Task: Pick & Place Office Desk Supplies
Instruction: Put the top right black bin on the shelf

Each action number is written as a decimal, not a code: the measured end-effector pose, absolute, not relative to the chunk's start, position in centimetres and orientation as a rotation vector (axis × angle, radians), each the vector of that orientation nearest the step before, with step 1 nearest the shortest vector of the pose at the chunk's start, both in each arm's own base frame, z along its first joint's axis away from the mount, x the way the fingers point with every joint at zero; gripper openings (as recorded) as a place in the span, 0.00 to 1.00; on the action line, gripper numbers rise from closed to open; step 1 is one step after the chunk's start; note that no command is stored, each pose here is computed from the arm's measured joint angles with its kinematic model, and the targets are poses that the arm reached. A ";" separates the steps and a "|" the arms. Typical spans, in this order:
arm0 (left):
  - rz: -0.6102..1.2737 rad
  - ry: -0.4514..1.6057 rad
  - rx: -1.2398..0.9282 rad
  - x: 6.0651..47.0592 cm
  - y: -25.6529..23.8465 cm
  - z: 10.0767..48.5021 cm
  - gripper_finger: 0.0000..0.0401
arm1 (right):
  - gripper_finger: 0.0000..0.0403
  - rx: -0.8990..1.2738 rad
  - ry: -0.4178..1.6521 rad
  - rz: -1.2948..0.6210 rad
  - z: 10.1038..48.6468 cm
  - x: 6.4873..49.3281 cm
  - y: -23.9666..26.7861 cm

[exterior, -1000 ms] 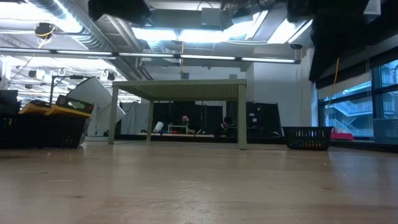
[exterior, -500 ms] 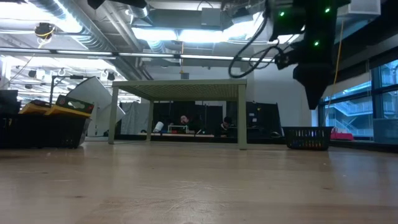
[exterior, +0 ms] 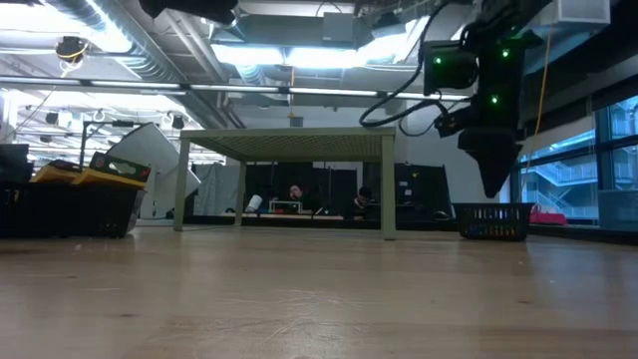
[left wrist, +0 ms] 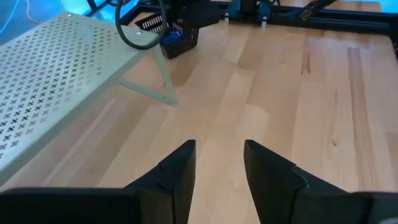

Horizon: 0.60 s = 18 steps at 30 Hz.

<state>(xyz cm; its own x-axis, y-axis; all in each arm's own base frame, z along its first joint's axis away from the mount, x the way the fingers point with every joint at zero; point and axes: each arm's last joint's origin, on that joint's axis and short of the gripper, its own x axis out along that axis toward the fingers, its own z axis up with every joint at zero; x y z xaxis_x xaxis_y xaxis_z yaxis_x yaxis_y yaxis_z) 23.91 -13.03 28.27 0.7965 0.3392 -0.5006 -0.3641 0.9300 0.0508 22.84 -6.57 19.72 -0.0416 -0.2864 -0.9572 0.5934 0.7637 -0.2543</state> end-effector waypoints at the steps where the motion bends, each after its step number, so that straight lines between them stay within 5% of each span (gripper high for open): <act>1: 0.378 0.531 -0.047 24.0 -13.1 28.2 0.33 | 0.58 0.281 1.448 -0.716 19.5 22.8 -6.6; 12: 0.374 0.539 0.010 24.0 -13.1 28.1 0.32 | 0.53 0.325 1.414 -0.593 16.3 22.2 -6.3; 18: 0.380 0.536 0.023 24.1 -13.0 28.1 0.32 | 0.38 0.309 1.406 -0.580 16.2 22.3 -6.4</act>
